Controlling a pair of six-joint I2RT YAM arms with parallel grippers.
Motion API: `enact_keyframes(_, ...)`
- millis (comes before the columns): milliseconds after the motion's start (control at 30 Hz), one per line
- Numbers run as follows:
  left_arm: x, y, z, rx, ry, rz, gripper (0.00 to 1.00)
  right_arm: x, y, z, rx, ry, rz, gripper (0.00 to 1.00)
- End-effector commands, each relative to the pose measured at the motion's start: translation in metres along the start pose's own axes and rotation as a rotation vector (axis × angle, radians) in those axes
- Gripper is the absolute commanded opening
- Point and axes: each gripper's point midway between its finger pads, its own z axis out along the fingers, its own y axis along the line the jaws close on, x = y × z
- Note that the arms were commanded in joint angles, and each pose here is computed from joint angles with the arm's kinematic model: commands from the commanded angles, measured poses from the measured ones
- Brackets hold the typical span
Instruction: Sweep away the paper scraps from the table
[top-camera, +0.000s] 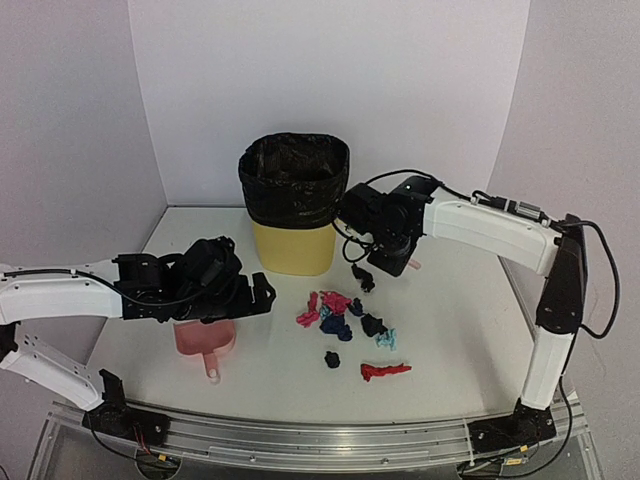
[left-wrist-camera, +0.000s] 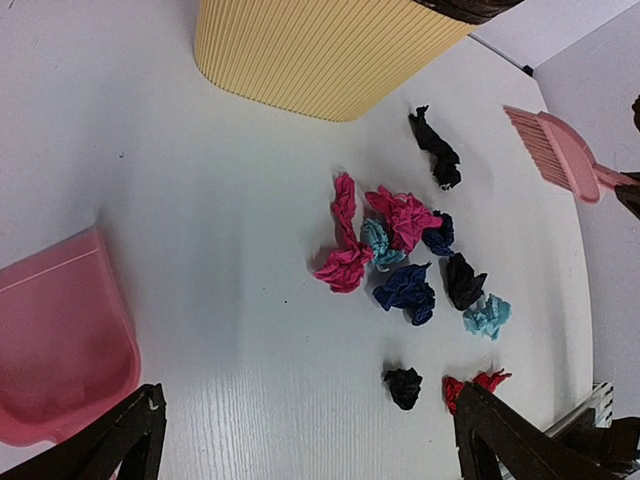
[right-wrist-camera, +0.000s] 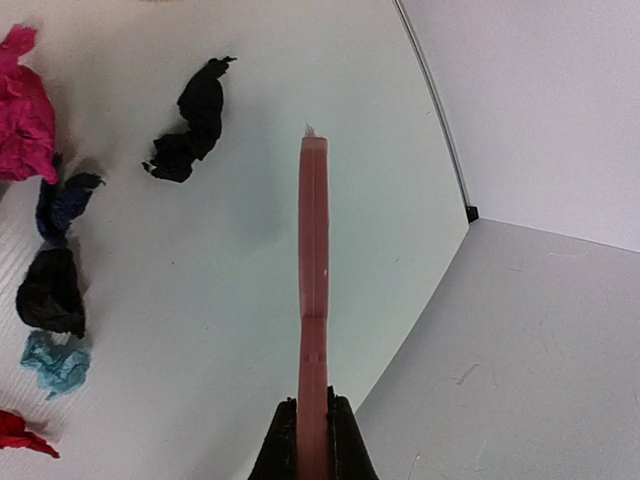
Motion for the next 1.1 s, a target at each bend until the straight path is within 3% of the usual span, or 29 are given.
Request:
enact_keyframes(0, 0.0, 0.011, -0.009, -0.025, -0.007, -0.029, 1.0, -0.035, -0.04, 0.027, 0.057, -0.19, -0.042, 0.0)
enact_keyframes(233, 0.004, 0.021, -0.014, -0.033, -0.003, -0.068, 1.0, -0.077, -0.039, 0.073, 0.093, -0.38, -0.135, 0.0)
enact_keyframes(433, 0.005, 0.028, -0.019, -0.027, -0.009, -0.099, 1.0, -0.093, -0.021, 0.098, 0.098, -0.407, -0.178, 0.0)
enact_keyframes(833, 0.0, 0.023, -0.018, -0.021, -0.023, -0.083, 1.0, -0.061, 0.062, 0.093, -0.027, -0.366, -0.328, 0.0)
enact_keyframes(1067, 0.005, 0.013, -0.008, -0.019, 0.008, -0.067, 1.0, -0.039, 0.106, 0.064, -0.106, -0.344, -0.372, 0.0)
